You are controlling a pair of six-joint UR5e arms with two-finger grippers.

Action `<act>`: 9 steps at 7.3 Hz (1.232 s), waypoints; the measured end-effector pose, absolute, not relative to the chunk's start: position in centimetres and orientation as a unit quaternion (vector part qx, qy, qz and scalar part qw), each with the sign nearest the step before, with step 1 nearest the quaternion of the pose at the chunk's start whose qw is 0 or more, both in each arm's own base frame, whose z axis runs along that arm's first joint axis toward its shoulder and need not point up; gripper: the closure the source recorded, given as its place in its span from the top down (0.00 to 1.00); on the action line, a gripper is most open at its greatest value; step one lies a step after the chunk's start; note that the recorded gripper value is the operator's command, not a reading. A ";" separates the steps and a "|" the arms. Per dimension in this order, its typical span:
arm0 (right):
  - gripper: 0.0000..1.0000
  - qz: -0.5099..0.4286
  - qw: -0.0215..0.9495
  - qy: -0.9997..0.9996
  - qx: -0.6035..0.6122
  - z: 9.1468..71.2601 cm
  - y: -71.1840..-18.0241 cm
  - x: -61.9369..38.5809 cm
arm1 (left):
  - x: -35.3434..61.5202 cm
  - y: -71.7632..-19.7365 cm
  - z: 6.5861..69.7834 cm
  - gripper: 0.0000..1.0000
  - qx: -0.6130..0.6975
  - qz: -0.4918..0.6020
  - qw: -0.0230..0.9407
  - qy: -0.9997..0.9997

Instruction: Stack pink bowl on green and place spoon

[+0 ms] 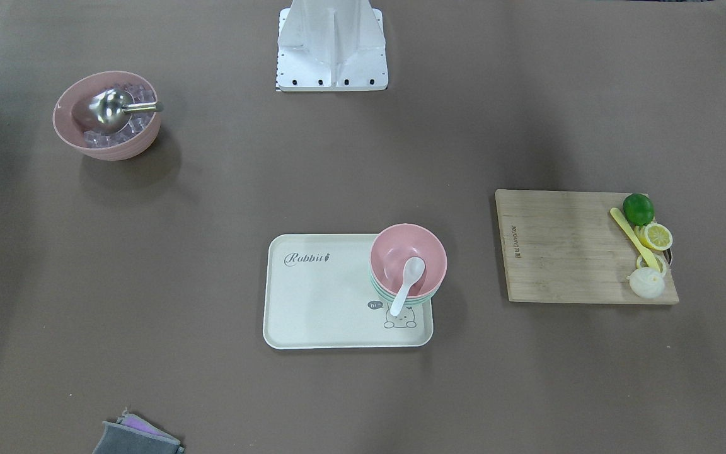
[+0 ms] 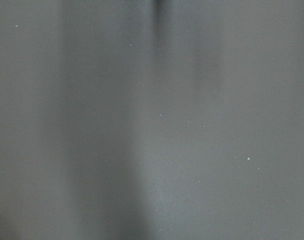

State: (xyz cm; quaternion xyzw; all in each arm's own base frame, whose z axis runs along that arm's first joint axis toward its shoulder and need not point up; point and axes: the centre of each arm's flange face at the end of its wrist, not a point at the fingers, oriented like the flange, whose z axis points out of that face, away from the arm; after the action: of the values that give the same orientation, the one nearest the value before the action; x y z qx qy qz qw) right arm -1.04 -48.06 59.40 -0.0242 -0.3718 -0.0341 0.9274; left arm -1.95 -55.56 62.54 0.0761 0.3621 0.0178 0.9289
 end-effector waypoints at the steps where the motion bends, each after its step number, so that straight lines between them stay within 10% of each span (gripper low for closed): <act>1: 1.00 -0.043 0.928 -0.368 -0.029 60.6 -48.0 -0.7 | -2.0 -55.6 62.5 0.98 0.078 0.019 0.929 0.362; 9: 1.00 -0.006 0.928 -0.370 -0.037 62.9 -47.9 2.7 | -5.8 -52.7 65.3 0.98 0.061 -0.021 0.930 0.362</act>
State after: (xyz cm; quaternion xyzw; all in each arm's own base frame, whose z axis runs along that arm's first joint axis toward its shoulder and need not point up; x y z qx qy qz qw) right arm 2.65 -47.90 62.89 -0.0370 -0.3702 -0.0064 0.9282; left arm -5.76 -52.70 65.28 0.0609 0.3618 -0.0214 0.9300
